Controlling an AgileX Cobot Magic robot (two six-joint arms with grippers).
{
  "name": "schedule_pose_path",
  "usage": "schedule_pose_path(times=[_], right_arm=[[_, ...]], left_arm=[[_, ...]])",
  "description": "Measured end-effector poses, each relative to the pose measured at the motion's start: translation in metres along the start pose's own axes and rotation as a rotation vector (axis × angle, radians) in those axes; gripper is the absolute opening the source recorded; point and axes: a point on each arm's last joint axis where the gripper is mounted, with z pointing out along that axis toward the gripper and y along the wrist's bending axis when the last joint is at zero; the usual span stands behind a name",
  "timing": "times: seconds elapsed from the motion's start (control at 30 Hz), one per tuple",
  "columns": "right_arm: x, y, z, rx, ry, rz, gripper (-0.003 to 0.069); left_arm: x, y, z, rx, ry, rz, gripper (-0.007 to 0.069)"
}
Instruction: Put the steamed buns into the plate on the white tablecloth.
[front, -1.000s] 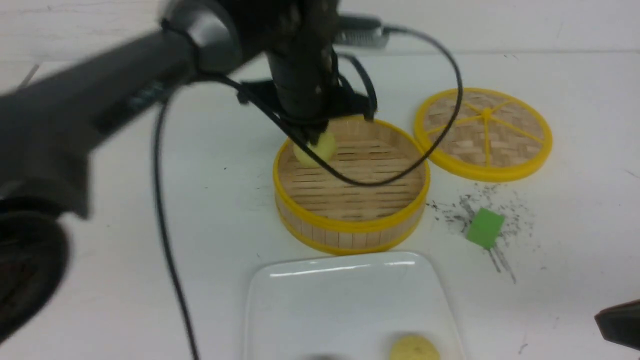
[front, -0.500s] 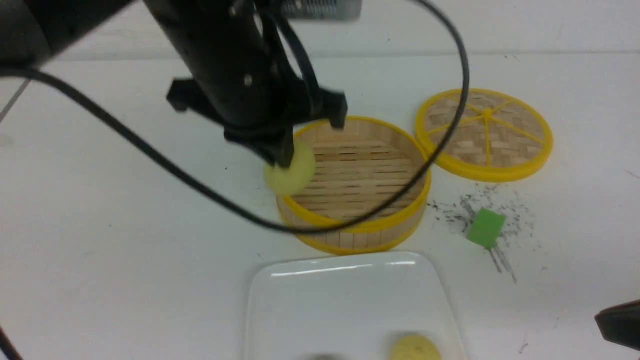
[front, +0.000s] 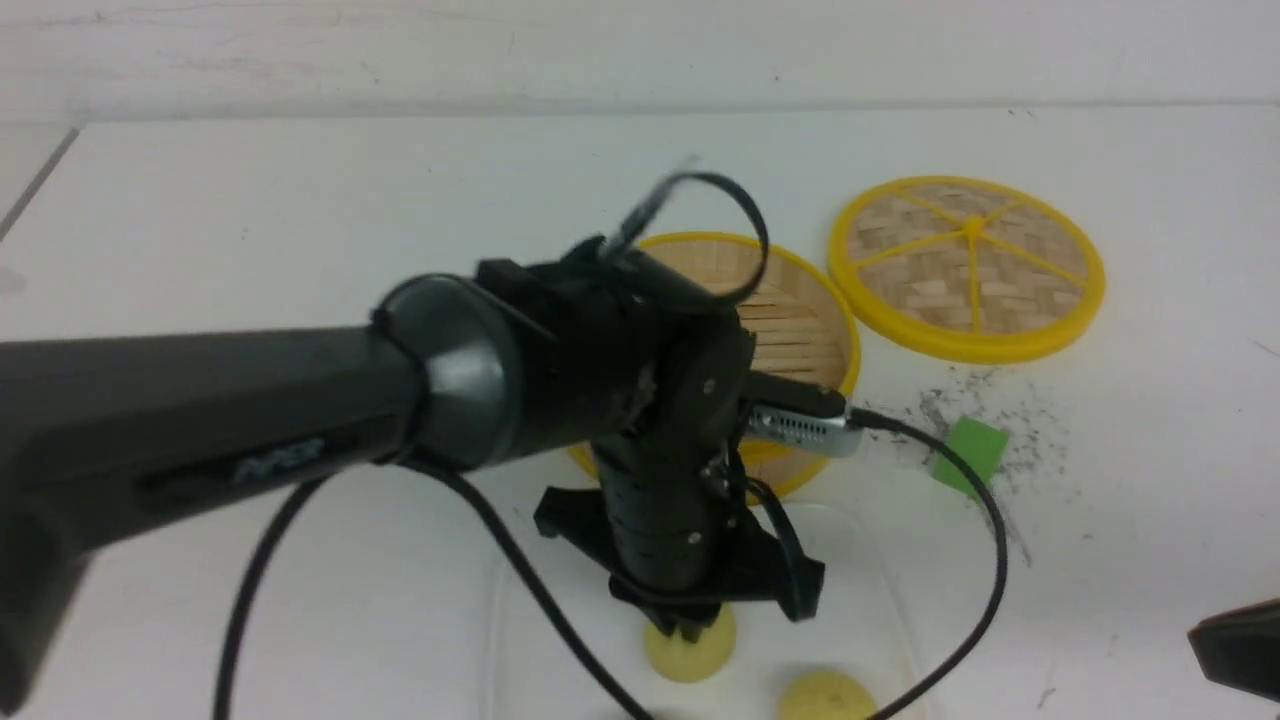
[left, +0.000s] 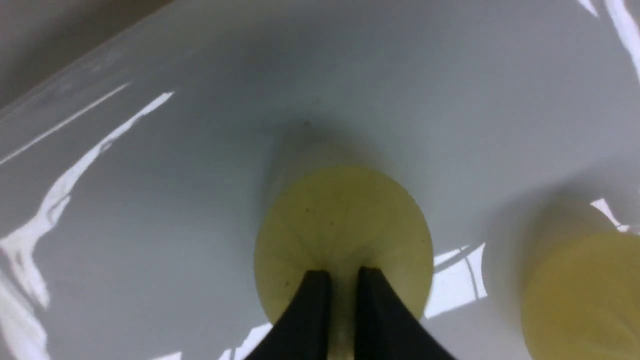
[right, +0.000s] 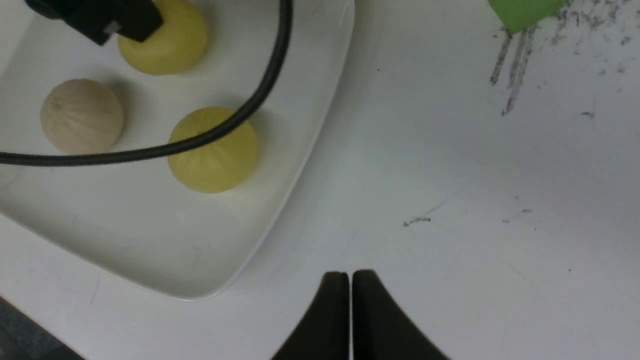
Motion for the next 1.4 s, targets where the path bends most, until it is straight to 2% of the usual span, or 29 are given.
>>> schedule_pose_path(times=[0.07,0.13,0.17,0.27,0.3,0.33,0.43,0.57,0.67,0.7,0.73,0.9,1.1,1.2,1.33,1.4], right_arm=[[0.0,0.0,0.0,-0.002,-0.001,0.002,0.0029],[0.0,0.002,-0.005,-0.01,0.0,-0.003,0.003],[0.0,0.003,-0.005,-0.012,0.004,-0.004,0.003],[0.004,0.01,-0.026,-0.021,-0.009,-0.039,0.003],[0.004,0.01,-0.028,-0.019,-0.012,-0.04,0.003],[0.009,0.014,-0.042,-0.013,-0.03,-0.049,0.003],[0.02,0.018,-0.064,0.015,-0.081,-0.05,0.003],[0.05,0.019,-0.103,0.138,-0.306,0.01,0.003],[0.075,0.012,-0.115,0.222,-0.597,0.058,0.003],[0.075,0.012,-0.114,0.225,-0.604,0.062,0.003],[0.081,0.008,-0.109,0.232,-0.719,0.071,0.003],[0.084,-0.005,-0.076,0.265,-0.971,0.007,0.003],[0.087,-0.011,-0.054,0.274,-0.997,-0.025,0.0011],[0.087,-0.011,-0.053,0.275,-0.982,-0.02,-0.001],[0.094,-0.013,-0.045,0.246,-0.873,0.05,-0.0016],[0.096,-0.012,-0.042,0.226,-0.828,0.08,-0.0015]], left_arm=[[-0.001,0.0,0.003,0.001,-0.001,-0.007,0.0153],[-0.002,-0.001,0.002,0.006,-0.013,-0.023,0.0256],[-0.002,-0.001,0.002,0.007,-0.015,-0.023,0.0263],[-0.004,-0.003,-0.006,0.03,-0.06,-0.027,0.04],[-0.004,-0.003,-0.007,0.031,-0.063,-0.027,0.0407],[-0.005,-0.002,-0.015,0.039,-0.093,-0.022,0.0456],[-0.005,-0.002,-0.028,0.05,-0.129,-0.018,0.049],[-0.007,-0.001,-0.057,0.062,-0.218,0.001,0.0509],[-0.006,0.0,-0.069,0.07,-0.254,0.007,0.0511],[-0.006,0.0,-0.069,0.07,-0.254,0.007,0.0511],[-0.006,0.0,-0.07,0.071,-0.257,0.007,0.051],[-0.006,0.001,-0.07,0.07,-0.258,0.009,0.0475],[-0.006,0.001,-0.07,0.068,-0.257,0.009,0.0356],[-0.006,0.001,-0.071,0.068,-0.258,0.013,0.0197],[-0.006,0.001,-0.071,0.061,-0.258,0.031,0.0039],[-0.005,0.001,-0.07,0.057,-0.249,0.035,0.0007]])
